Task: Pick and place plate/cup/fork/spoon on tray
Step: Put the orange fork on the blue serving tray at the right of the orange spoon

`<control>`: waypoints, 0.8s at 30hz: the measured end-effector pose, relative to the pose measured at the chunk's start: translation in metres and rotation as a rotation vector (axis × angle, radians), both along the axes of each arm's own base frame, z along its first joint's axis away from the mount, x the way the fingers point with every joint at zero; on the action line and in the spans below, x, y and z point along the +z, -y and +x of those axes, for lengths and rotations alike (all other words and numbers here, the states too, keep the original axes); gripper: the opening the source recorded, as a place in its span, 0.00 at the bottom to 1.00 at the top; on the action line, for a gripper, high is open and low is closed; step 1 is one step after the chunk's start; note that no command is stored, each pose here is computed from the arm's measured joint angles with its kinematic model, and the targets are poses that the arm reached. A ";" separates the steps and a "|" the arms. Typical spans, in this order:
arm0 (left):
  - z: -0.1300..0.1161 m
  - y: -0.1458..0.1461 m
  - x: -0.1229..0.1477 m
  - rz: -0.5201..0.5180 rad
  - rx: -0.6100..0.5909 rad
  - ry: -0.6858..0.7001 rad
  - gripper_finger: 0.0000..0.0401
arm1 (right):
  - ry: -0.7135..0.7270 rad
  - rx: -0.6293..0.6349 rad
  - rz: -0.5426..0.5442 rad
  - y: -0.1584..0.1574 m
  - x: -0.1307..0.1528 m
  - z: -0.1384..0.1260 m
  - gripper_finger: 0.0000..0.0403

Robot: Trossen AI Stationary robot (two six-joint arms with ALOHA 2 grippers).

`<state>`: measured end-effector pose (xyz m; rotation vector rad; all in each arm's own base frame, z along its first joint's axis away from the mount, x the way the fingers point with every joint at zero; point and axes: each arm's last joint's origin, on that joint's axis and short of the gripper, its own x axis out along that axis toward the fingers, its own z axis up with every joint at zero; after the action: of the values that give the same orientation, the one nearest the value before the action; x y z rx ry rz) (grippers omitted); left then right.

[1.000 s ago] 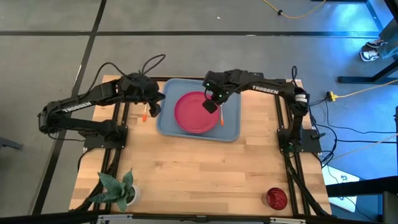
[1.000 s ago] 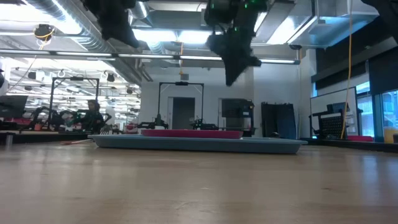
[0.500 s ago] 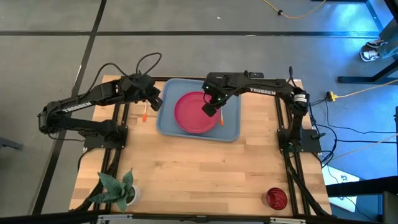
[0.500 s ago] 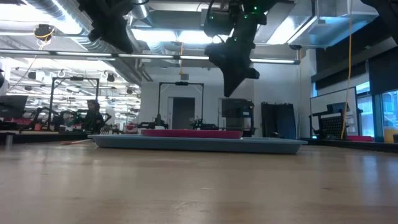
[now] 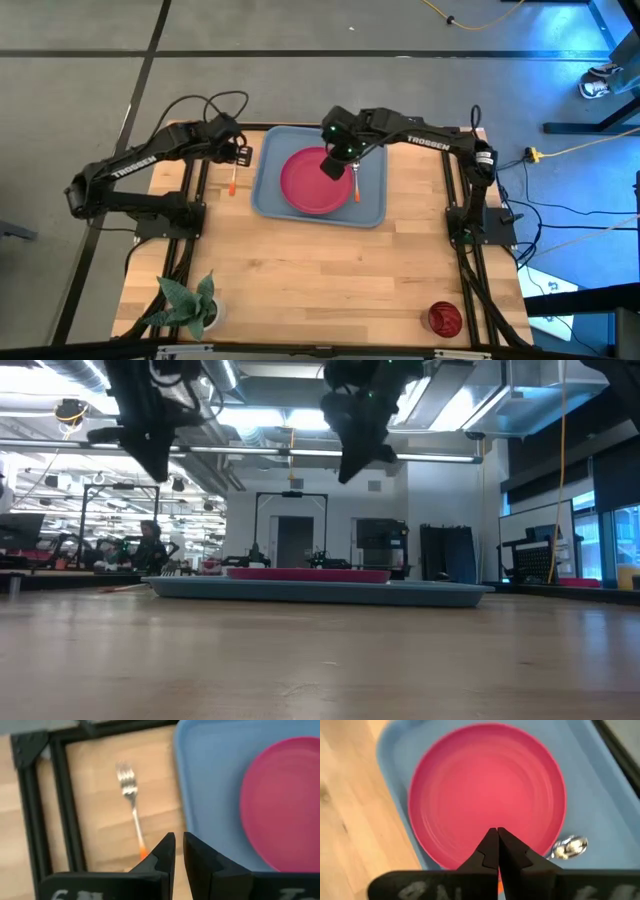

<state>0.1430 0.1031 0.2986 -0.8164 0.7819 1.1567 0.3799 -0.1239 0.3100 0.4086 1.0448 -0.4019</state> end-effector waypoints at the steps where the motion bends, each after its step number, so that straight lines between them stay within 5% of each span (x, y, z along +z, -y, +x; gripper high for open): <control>1: 0.000 -0.001 -0.002 -0.015 0.016 -0.009 0.07 | 0.010 0.003 -0.004 0.000 0.003 0.000 0.00; 5: 0.000 -0.007 -0.009 -0.066 0.044 -0.062 0.07 | 0.041 0.038 -0.035 0.001 0.015 0.002 0.00; 12: 0.007 -0.014 -0.016 -0.054 -0.111 -0.166 0.07 | 0.071 0.066 -0.064 0.001 0.025 0.002 0.00; 24: 0.011 -0.026 -0.028 -0.104 -0.075 -0.220 0.01 | 0.074 0.069 -0.068 0.001 0.027 0.002 0.00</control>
<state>0.1544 0.1288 0.2706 -0.7468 1.0534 1.1579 0.3824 -0.1249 0.3365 0.3237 0.9682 -0.3573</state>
